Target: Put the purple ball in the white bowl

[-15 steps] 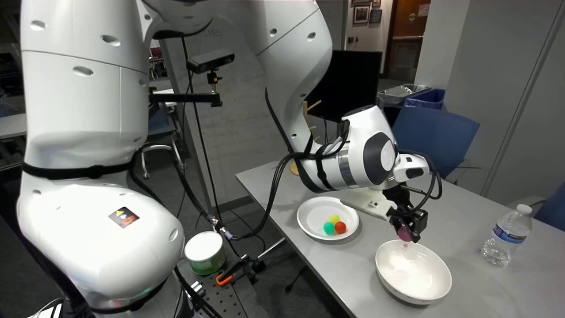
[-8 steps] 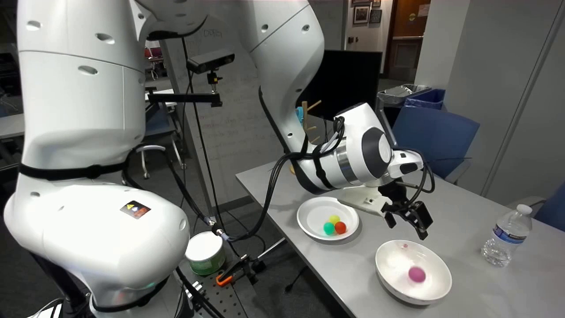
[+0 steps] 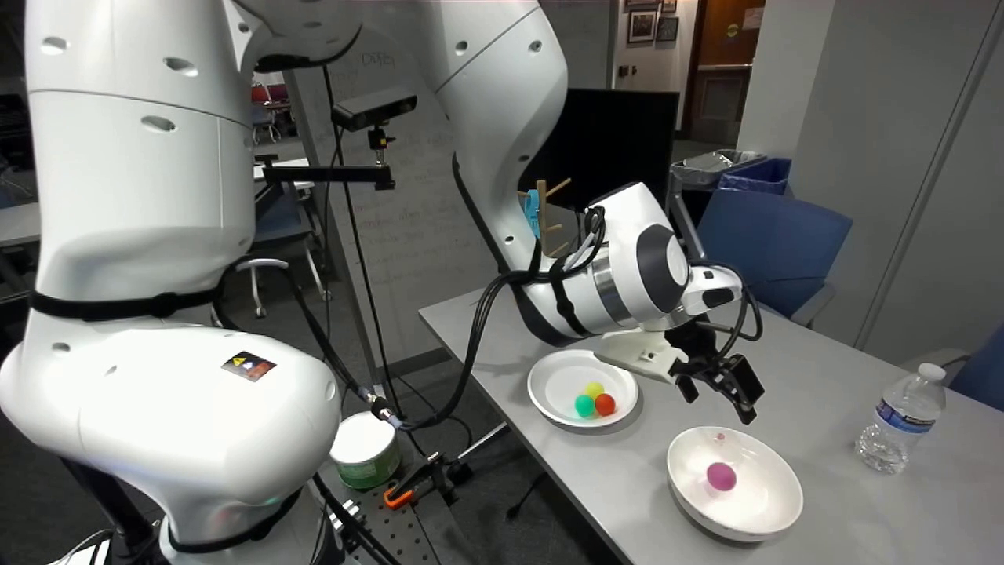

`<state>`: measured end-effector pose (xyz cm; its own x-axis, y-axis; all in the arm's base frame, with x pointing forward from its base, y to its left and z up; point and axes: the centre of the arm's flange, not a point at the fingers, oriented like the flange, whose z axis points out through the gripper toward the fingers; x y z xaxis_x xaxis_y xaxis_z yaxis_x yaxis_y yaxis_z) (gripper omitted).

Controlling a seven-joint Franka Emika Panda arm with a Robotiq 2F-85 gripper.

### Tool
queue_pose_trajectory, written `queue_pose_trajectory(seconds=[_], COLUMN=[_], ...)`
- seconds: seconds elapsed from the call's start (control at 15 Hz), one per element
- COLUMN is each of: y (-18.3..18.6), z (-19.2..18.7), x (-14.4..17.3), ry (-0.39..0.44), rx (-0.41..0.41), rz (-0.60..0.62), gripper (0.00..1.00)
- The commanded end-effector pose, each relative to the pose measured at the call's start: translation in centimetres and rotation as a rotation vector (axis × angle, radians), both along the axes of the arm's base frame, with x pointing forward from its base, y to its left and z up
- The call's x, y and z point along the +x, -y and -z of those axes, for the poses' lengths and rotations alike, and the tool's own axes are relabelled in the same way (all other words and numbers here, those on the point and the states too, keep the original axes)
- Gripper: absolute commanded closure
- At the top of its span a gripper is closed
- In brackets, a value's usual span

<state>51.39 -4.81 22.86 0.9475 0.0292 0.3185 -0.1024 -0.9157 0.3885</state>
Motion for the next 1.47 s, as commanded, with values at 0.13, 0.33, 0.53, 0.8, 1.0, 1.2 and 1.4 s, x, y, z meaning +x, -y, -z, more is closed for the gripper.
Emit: queue_pose_trajectory(seconds=[0.13, 0.33, 0.53, 0.8, 1.0, 1.2, 1.4], y=[-1.7, -2.7, -3.3, -3.4, -3.5, -3.6, -3.9], z=[-1.6, -2.9, -3.8, -6.6, -9.4, -12.3, -14.3], x=[-1.0, -0.7, -0.6, 0.2, 0.0, -0.2, -0.5], ry=[0.046, 0.061, 0.073, 0.057, 0.059, 0.072, 0.096], rx=[0.081, 0.103, 0.130, 0.146, 0.142, 0.130, 0.135], rz=[-0.032, -0.054, -0.069, -0.074, -0.073, -0.072, -0.070], gripper=[0.00, 0.00, 0.00, 0.00, 0.00, 0.00, 0.00])
